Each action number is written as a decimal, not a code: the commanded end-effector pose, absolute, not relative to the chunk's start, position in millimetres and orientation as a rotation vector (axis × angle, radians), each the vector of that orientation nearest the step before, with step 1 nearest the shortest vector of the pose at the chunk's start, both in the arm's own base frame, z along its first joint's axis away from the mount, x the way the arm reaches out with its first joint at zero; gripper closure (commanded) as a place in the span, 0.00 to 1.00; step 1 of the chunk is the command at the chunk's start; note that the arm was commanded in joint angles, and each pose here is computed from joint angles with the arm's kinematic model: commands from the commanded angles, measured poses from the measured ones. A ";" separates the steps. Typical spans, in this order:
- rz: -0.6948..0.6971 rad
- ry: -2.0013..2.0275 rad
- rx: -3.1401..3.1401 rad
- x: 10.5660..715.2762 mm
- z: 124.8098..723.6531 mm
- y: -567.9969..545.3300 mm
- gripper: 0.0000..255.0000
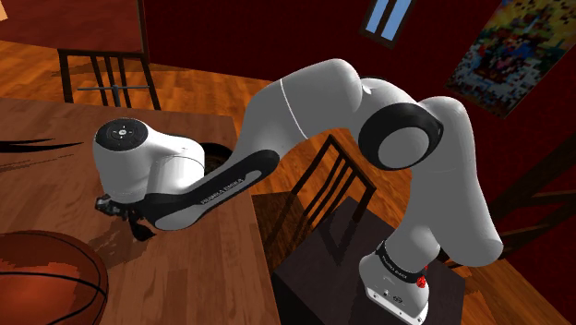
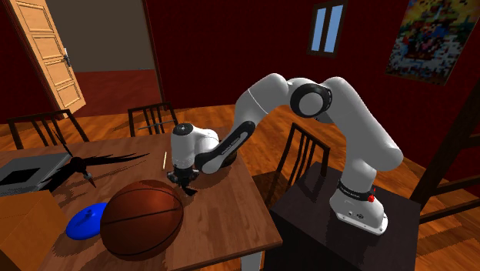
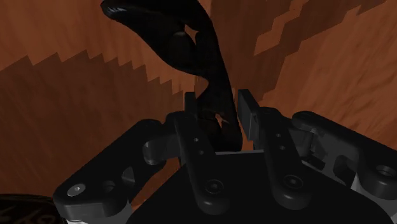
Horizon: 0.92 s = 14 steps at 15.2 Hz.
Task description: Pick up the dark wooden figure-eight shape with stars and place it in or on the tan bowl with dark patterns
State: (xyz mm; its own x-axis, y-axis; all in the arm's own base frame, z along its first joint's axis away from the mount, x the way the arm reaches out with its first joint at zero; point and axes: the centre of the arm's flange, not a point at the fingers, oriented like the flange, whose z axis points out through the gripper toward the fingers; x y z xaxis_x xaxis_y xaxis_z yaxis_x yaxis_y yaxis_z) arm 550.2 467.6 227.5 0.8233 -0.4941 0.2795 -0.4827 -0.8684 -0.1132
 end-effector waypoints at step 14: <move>-0.470 0.794 -2.964 550.2 258.8 467.6 1.00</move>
